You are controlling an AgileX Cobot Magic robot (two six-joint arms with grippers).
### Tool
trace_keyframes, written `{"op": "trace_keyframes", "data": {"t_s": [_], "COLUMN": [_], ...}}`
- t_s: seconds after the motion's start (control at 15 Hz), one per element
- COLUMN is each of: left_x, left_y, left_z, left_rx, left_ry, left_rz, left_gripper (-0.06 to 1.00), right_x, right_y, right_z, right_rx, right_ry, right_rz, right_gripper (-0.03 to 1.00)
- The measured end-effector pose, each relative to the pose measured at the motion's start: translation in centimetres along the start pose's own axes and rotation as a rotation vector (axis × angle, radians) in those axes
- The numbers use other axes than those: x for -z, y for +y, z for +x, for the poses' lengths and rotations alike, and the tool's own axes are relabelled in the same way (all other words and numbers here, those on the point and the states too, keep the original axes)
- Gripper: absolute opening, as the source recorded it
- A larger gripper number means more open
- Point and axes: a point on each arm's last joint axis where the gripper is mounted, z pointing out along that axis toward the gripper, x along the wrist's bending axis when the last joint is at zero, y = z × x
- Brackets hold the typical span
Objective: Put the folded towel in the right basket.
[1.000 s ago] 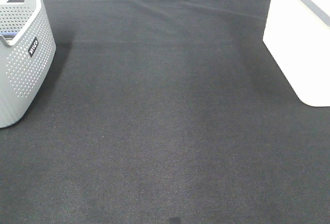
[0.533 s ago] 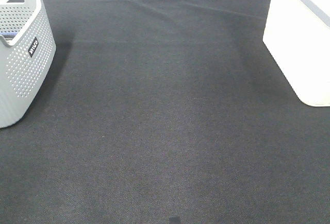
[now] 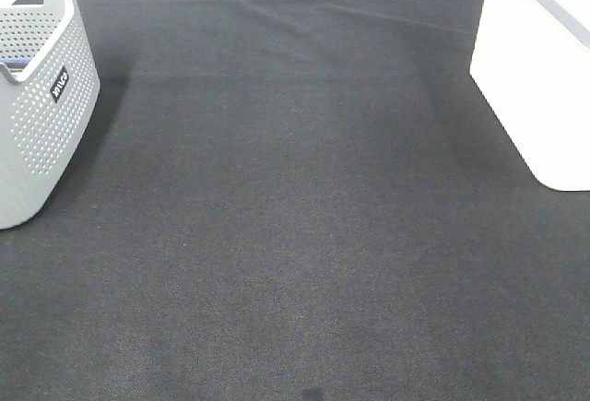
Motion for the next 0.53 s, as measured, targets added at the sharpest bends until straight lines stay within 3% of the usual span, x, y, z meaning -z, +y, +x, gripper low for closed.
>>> {"op": "trace_keyframes", "data": {"t_s": [0.2,0.53], "left_x": [0.0,0.0], "left_y": [0.0,0.0], "left_z": [0.0,0.0], "left_rx": [0.0,0.0], "left_ry": [0.0,0.0], "left_rz": [0.0,0.0], "left_gripper": [0.97,0.97], "right_x": [0.7,0.4], "right_y": [-1.8,-1.9], "right_z": [0.0,0.0], "right_rx": [0.026,0.032], "right_ry": [-0.004,-0.006], "right_rz": [-0.196,-0.226], "right_gripper": [0.66,0.66]}}
